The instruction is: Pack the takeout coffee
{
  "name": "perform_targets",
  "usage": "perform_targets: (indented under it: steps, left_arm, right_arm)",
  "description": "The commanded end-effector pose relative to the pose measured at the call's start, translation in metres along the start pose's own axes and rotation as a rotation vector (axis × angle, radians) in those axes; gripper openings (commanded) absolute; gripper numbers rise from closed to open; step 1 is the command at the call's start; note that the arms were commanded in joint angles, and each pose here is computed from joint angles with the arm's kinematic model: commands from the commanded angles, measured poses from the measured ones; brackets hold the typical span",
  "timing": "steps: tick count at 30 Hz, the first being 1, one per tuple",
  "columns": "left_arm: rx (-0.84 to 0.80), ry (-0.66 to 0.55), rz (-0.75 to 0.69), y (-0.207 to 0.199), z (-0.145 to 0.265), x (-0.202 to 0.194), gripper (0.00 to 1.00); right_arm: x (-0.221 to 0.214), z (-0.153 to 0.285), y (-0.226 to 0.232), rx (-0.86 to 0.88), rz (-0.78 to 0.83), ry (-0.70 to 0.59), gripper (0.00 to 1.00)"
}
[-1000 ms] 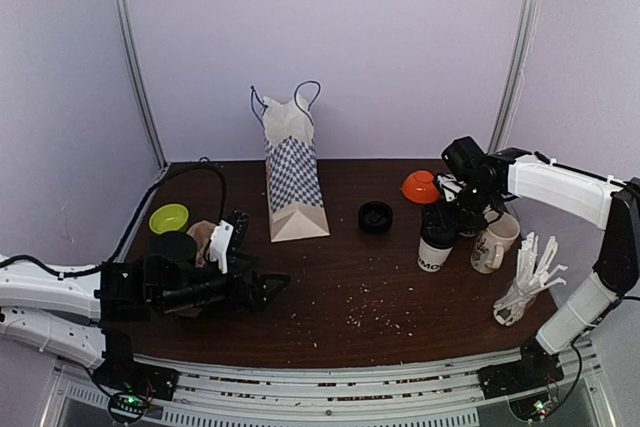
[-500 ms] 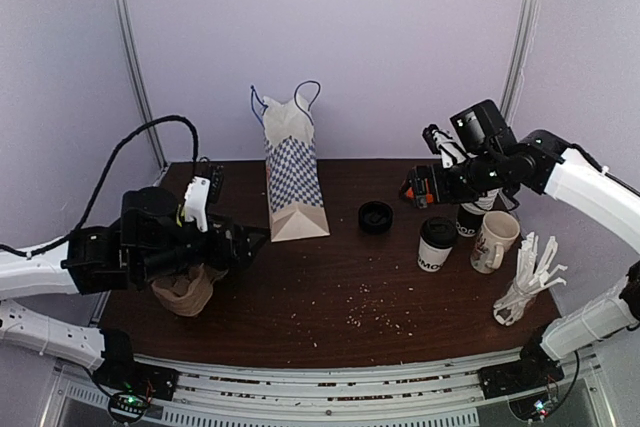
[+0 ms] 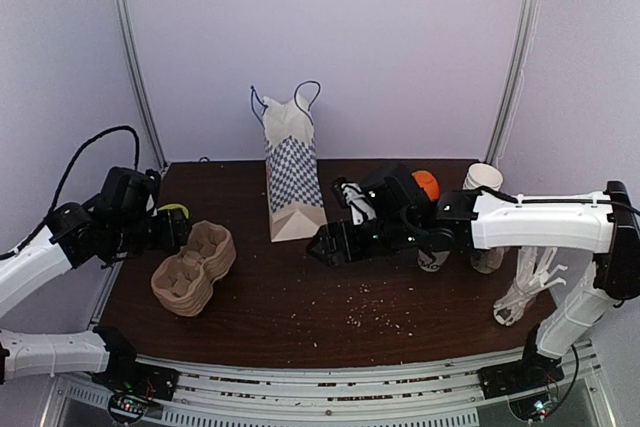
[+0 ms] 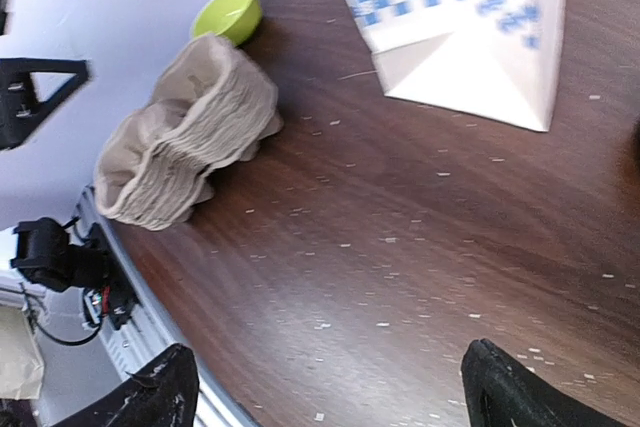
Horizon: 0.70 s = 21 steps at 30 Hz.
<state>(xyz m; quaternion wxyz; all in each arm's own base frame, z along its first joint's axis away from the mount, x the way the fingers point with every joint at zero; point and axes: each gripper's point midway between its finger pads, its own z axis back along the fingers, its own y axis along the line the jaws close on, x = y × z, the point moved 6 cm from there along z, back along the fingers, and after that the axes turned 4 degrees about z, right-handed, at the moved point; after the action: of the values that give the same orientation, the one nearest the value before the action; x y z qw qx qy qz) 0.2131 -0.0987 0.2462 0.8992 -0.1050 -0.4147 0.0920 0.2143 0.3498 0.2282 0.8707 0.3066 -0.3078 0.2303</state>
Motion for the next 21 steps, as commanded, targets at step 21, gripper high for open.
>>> perform_targets:
  steps: [21]
  left_arm:
    - [0.205, 0.162, -0.047, 0.021, -0.035, -0.008, 0.48]
  right_arm:
    - [-0.007, -0.002, 0.035, 0.155, 0.056, -0.051, 0.92]
